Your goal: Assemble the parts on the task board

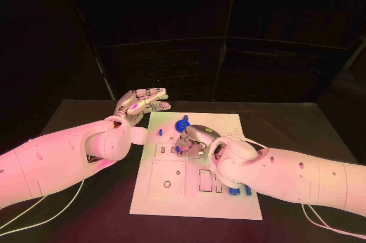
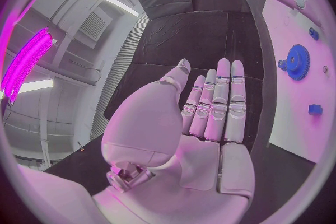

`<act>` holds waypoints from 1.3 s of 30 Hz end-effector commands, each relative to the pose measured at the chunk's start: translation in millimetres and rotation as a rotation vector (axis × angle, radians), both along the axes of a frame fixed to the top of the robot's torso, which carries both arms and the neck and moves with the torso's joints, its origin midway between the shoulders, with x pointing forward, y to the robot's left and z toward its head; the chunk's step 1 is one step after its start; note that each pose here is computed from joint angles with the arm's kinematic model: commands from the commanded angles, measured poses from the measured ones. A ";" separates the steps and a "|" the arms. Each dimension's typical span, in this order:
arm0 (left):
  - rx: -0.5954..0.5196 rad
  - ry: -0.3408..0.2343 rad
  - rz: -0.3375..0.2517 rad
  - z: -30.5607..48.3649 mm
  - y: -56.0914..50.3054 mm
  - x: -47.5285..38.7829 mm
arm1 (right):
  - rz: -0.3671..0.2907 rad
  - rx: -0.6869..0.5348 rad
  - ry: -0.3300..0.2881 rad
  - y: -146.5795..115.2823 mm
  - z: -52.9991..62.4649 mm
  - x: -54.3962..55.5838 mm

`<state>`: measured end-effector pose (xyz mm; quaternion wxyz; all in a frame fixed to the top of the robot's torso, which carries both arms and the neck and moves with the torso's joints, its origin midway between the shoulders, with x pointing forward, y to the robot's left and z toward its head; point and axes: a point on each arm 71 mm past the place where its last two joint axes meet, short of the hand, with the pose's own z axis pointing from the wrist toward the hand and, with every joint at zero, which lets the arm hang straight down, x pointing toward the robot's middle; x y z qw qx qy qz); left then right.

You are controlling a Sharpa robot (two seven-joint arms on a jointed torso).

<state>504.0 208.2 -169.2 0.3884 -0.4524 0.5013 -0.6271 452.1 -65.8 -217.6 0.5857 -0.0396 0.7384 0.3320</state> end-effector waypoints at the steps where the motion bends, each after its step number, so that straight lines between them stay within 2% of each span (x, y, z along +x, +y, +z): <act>1: -0.004 -0.010 -0.015 1.8 -1.4 -0.1 | -0.031 -0.004 -0.016 -1.8 0.7 0.7; 10: -0.005 -0.009 -0.018 1.6 -1.5 -0.1 | -0.045 -0.013 -0.013 -2.1 0.2 1.1; 21: -0.005 -0.007 -0.019 1.3 -1.6 0.0 | -0.046 -0.054 0.018 -1.6 -3.6 1.7; 39: -0.005 -0.007 -0.019 1.2 -1.5 0.1 | -0.054 -0.063 0.023 -0.6 -4.8 3.3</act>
